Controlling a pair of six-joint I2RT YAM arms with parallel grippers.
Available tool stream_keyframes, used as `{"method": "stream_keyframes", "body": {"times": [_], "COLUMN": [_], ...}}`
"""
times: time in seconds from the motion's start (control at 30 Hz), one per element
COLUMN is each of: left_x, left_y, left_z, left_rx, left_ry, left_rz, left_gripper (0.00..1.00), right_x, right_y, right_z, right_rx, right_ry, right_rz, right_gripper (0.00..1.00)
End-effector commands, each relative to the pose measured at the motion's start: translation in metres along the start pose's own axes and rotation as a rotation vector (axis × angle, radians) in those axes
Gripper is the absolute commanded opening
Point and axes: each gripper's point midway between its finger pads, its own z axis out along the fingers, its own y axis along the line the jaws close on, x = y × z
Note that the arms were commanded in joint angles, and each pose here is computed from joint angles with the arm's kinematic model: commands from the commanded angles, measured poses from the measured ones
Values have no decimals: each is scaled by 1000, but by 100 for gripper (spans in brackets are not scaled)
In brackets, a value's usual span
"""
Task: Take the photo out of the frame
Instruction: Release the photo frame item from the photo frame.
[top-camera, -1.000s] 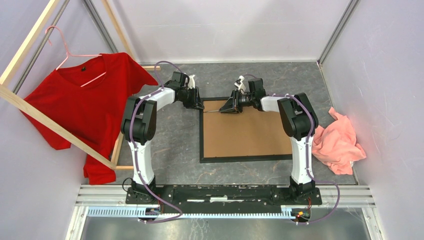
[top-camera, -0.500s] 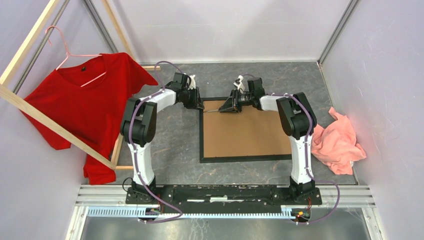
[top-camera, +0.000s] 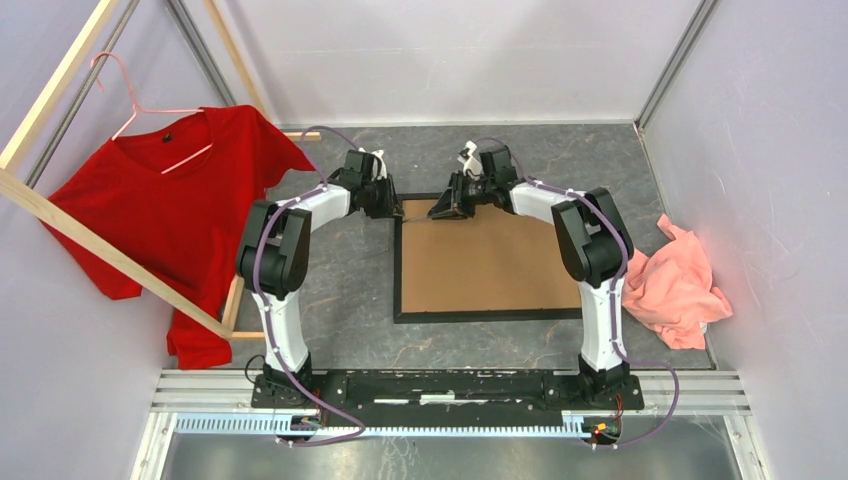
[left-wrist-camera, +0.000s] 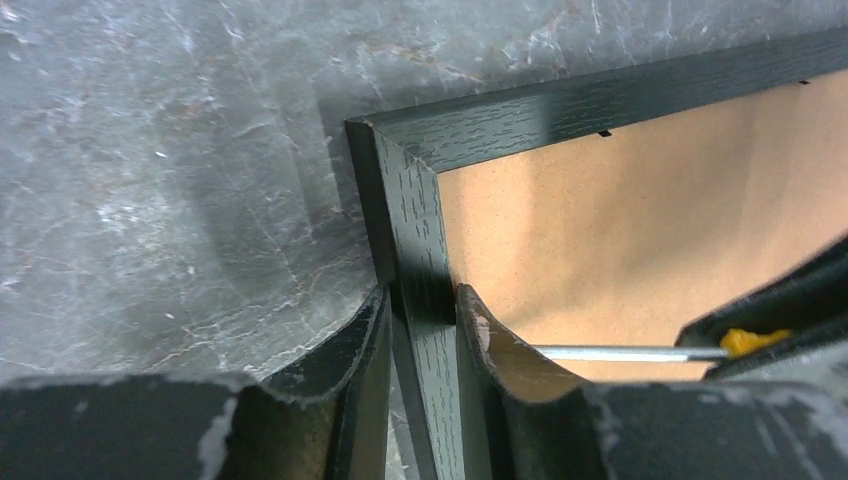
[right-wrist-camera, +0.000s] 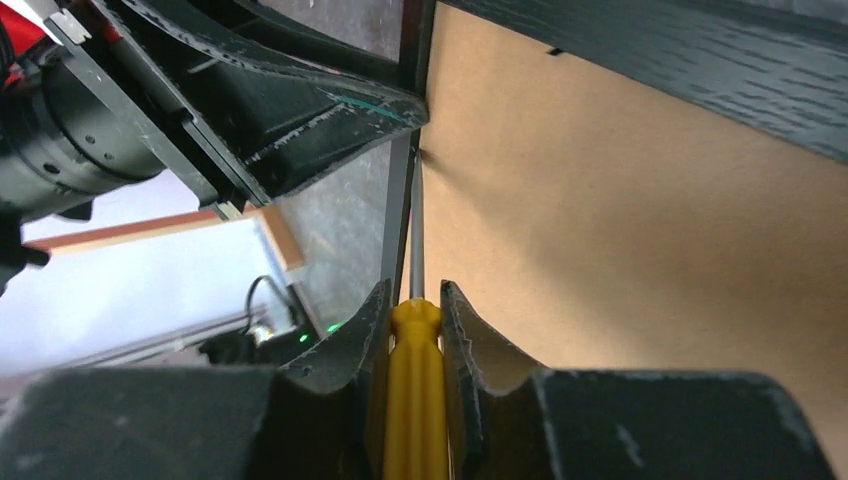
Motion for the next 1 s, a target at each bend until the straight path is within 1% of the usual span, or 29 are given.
{"method": "stream_keyframes", "body": {"times": [0.0,0.07,0.3,0.57,0.97], "left_x": [70,74,80,88,90], "left_y": [1,1,-2,0,0], "left_z": [24,26,27,34,38], "left_rx": [-30,-30,-21,-22,-29], "left_ry": [179,186,195,209,210], "left_rz": [-65,-72,-80,-87,-85], "left_gripper": [2,2,2,2,2], "right_x": [17,13,13,29,55], "right_y": [68,80,120,169,207], "right_z": [41,46,63,88,109], "right_rx": [96,135,176,151,84], "right_ry": [-41,-67,-118,-149,-136], "right_rz": [-237,-282,-397,-559,-642], "right_gripper": [0,0,0,0,0]}}
